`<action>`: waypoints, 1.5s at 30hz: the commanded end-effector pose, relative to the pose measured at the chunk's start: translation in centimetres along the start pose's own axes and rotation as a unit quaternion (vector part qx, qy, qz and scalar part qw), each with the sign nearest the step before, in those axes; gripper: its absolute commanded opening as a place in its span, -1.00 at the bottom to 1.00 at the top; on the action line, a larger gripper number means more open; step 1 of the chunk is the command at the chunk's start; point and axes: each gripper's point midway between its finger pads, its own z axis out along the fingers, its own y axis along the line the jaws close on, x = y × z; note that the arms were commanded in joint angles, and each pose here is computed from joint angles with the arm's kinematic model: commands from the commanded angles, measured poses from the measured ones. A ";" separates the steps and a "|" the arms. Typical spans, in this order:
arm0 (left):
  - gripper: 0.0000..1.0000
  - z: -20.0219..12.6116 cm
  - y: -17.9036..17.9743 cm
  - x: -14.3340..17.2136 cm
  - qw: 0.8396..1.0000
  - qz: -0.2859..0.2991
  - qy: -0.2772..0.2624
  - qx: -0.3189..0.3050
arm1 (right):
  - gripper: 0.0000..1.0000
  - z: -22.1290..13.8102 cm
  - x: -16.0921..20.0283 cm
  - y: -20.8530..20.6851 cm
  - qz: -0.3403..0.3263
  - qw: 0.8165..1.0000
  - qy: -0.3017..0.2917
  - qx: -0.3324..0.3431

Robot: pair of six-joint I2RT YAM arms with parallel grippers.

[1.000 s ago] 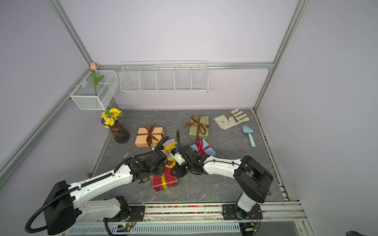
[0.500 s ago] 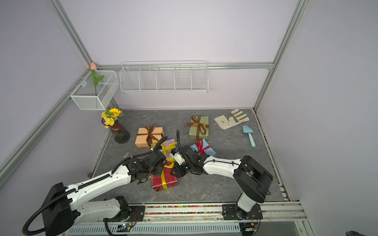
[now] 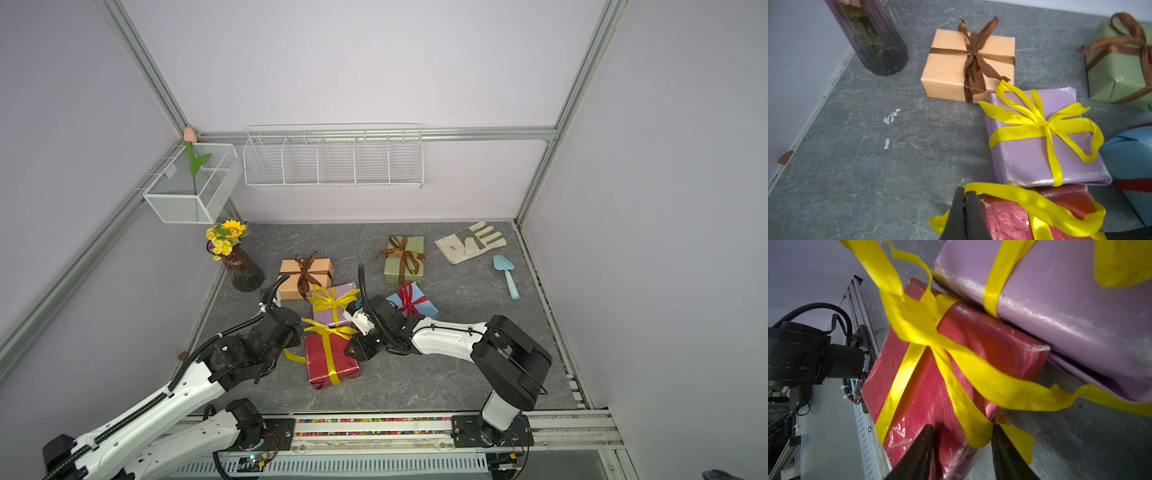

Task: Untie the ribbon bows on the gift boxes
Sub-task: Untie the ribbon from the gift box.

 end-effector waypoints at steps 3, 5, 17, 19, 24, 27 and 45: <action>-1.00 -1.0 5.6 0.6 0.990 -0.103 -0.048 -0.079 | -0.05 1.0 2.6 -1.9 0.025 0.998 0.040 0.028; -1.00 -1.3 6.9 0.9 0.986 -0.126 -0.056 -0.096 | -0.05 1.0 2.6 -1.9 0.025 0.998 0.041 0.027; -1.00 -1.5 7.5 0.4 0.979 -0.154 -0.072 -0.110 | -0.08 -0.7 1.4 -1.0 -0.045 0.997 0.045 0.045; -1.00 -1.5 7.4 0.2 0.982 -0.140 -0.070 -0.110 | -0.08 -1.6 0.6 -0.4 -0.071 0.996 0.042 0.045; -1.00 -1.5 7.1 -0.1 0.983 -0.128 -0.067 -0.113 | -0.08 -3.2 -1.2 1.1 -0.111 0.993 0.031 0.040; -1.00 -1.3 6.8 -0.2 0.984 -0.123 -0.065 -0.110 | -0.09 -3.5 -2.1 1.8 -0.130 0.991 0.022 0.032; -1.00 -0.9 5.9 -0.3 0.988 -0.109 -0.061 -0.096 | -0.17 0.8 -4.7 3.3 -0.182 0.982 0.045 -0.004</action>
